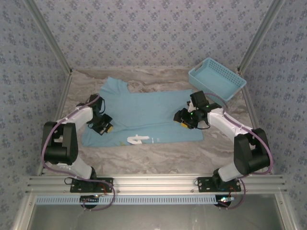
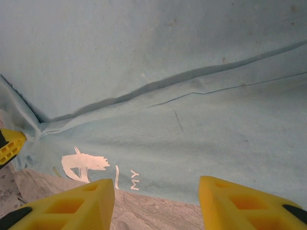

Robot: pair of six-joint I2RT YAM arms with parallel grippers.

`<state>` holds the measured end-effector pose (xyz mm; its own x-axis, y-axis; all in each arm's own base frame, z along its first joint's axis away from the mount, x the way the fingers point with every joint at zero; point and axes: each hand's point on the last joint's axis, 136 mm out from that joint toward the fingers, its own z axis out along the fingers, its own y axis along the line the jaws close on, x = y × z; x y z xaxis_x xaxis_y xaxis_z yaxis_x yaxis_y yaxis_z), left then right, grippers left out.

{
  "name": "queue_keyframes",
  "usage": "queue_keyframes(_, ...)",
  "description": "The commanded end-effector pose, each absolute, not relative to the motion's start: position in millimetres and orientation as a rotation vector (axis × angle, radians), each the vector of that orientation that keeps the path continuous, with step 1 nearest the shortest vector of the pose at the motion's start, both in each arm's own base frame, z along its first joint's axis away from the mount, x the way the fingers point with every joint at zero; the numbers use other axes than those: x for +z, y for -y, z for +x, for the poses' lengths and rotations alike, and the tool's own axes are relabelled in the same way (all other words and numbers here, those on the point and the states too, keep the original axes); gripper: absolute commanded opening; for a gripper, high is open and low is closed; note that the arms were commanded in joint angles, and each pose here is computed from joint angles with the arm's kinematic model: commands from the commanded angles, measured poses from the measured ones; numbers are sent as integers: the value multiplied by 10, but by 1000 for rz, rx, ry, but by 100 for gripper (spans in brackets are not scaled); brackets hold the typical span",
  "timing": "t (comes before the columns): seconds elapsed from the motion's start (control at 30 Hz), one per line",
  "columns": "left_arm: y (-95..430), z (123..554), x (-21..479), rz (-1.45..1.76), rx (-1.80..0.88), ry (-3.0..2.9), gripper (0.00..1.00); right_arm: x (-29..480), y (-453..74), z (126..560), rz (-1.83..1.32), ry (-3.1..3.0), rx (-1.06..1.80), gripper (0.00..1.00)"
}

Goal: Fold and stack the t-shirts

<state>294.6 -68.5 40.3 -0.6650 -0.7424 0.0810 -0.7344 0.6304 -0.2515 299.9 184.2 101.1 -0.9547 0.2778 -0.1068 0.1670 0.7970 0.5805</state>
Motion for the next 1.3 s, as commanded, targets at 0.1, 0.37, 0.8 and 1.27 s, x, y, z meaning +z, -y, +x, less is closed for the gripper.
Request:
queue_keyframes(0.1,791,3127,564,-1086,-344,-2875,0,1086,-1891,2991,352,-2789,928,50)
queue_keyframes(0.37,1002,3497,634,-786,-206,-2998,0,1096,-1878,3013,369,-2786,944,46)
queue_keyframes(0.8,1103,3695,815,-556,39,-3057,0,1100,-1813,2972,388,-2798,938,47)
queue_keyframes(1.27,718,3010,733,-1653,-537,-2480,73,1068,-1903,3024,367,-2782,978,50)
